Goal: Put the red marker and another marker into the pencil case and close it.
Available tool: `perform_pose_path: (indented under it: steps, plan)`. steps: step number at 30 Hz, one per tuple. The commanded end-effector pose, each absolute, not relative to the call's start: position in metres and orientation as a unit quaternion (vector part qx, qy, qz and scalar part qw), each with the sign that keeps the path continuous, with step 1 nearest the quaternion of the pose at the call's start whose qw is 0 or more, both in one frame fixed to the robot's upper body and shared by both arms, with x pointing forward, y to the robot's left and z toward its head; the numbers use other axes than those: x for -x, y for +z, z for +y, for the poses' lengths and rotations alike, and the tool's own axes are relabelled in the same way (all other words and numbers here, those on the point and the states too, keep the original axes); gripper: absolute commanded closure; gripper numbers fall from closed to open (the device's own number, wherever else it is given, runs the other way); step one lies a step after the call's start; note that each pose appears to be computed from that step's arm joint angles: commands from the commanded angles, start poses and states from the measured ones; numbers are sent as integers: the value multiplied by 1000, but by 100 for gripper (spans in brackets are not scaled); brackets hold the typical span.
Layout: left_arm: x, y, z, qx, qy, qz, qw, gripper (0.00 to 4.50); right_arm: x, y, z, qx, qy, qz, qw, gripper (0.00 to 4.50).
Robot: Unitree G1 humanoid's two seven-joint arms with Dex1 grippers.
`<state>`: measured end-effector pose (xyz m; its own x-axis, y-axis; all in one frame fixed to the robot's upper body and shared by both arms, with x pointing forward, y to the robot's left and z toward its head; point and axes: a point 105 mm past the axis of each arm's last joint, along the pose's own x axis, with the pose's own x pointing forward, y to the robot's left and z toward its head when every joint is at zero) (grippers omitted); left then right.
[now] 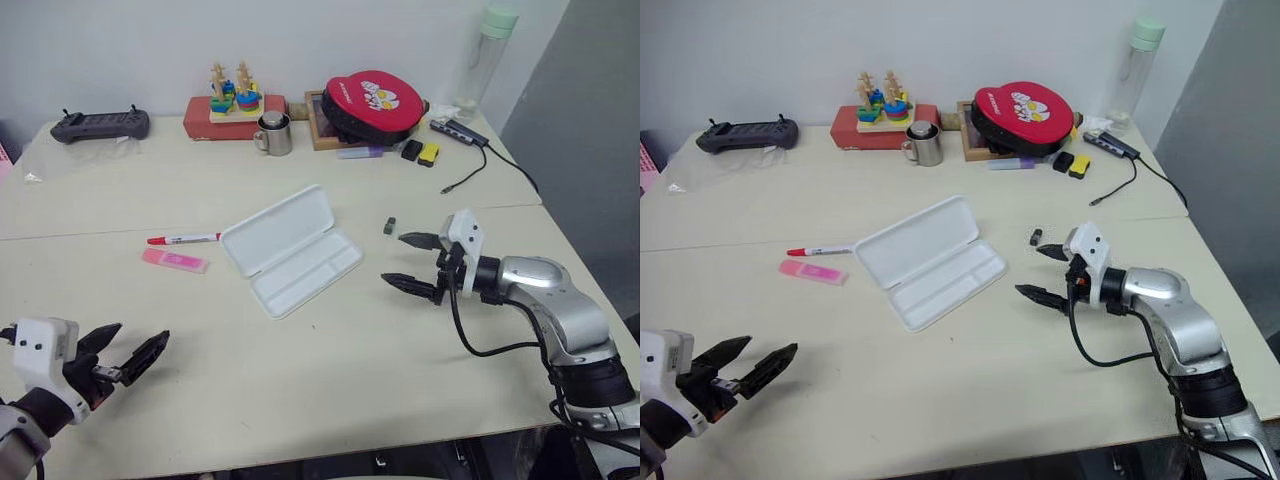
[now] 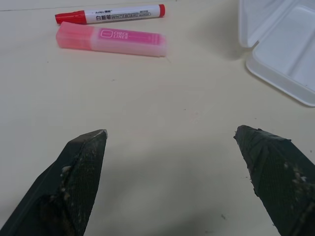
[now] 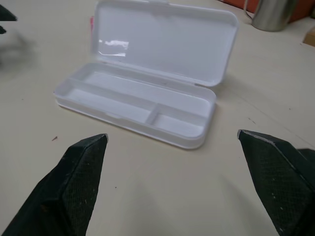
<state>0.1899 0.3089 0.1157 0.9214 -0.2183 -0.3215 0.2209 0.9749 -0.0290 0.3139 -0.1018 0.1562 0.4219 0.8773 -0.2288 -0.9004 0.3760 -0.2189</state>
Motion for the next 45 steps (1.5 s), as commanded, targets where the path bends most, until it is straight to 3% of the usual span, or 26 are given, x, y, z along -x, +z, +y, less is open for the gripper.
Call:
perform_pose_path:
  steps: [1, 8, 16, 35, 38, 45]
  plan:
    - [-194, 128, 304, -27, -128, 149, 980, 0, -307, 168, -81, 230, 612, 2, 757, 5]
    - [-198, 132, 305, -35, -132, 146, 980, 0, -326, 161, -52, 316, 665, -35, 675, 5]
    - [-189, 128, 306, -38, -126, 153, 979, 0, -340, 140, -36, 366, 701, -12, 612, 5]
    - [-180, 120, 303, -28, -110, 152, 982, 0, -369, 115, -39, 424, 682, 61, 593, 5]
    - [-180, 120, 303, -26, -109, 152, 982, 0, -367, 113, -38, 426, 687, 65, 585, 51]
    - [-182, 118, 302, -27, -108, 152, 982, 0, -362, 118, -32, 405, 703, 69, 580, 228]
